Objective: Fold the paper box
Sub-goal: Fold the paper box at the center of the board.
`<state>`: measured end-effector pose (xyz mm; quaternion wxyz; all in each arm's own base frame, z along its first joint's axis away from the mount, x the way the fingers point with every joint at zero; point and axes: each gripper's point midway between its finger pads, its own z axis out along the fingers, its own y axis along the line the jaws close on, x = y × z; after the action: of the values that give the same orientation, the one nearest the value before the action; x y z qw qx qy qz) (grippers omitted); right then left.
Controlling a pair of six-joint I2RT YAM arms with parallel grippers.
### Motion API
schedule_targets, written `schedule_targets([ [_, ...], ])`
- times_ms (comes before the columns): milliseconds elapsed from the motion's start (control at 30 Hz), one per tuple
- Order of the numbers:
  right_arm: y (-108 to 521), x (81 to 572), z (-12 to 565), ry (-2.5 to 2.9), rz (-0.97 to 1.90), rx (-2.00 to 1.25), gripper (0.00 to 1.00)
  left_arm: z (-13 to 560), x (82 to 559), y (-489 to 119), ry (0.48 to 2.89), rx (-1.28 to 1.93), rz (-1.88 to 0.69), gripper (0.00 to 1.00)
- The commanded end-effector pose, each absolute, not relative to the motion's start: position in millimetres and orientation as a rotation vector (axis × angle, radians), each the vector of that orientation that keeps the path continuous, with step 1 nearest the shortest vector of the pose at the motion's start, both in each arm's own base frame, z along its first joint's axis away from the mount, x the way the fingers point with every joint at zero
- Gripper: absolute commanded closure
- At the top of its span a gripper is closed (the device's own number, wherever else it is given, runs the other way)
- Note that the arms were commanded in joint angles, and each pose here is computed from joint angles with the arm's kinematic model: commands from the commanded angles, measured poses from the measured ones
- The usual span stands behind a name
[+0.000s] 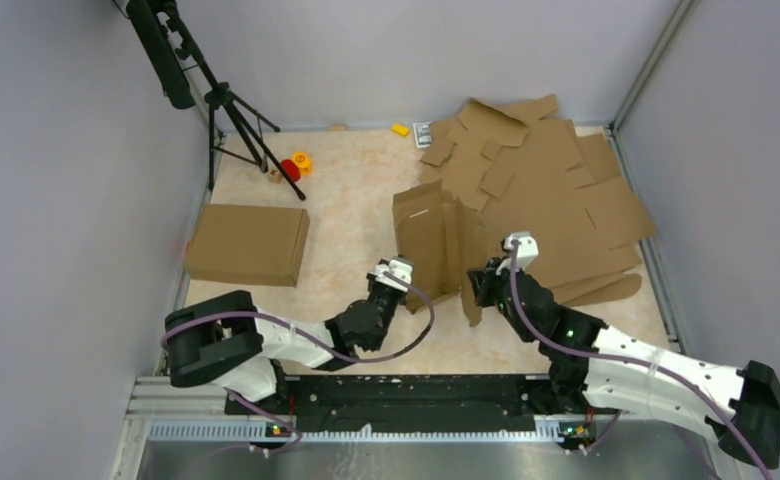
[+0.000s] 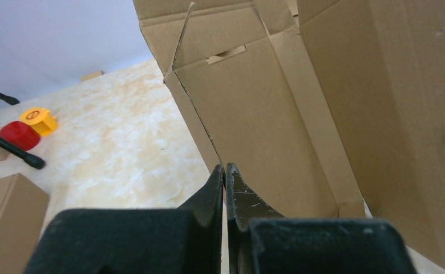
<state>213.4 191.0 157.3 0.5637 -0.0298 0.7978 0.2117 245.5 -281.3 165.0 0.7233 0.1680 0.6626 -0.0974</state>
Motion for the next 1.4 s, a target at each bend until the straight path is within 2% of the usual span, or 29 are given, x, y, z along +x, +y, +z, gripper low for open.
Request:
schedule_targets([
  [0, 227.3, 206.6, 165.1, 1.93, 0.66, -0.078, 1.0, 185.8, 247.4, -273.7, 1.441, 0.345, -0.161, 1.0],
  [233, 231.7, 209.5, 161.7, 1.921, 0.718, 0.022, 1.0, 182.4, 245.2, -259.0, 1.461, 0.316, -0.167, 1.0],
  [433, 194.9, 209.8, 133.6, 1.975, 0.479, -0.03, 1.0, 180.2, 241.8, -260.8, 1.463, 0.332, -0.2, 1.0],
  [700, 164.6, 202.3, 110.4, 2.045, 0.28, -0.138, 0.93, 177.6, 239.7, -267.2, 1.453, 0.354, -0.23, 1.0],
  [1100, 178.0, 199.0, 97.3, 2.008, 0.322, -0.308, 0.9, 152.1, 226.2, -269.8, 1.517, 0.383, -0.301, 1.0],
  [1367, 189.3, 196.9, 88.4, 2.03, 0.252, -0.391, 0.91, 131.8, 221.1, -265.2, 1.579, 0.352, -0.245, 1.0],
])
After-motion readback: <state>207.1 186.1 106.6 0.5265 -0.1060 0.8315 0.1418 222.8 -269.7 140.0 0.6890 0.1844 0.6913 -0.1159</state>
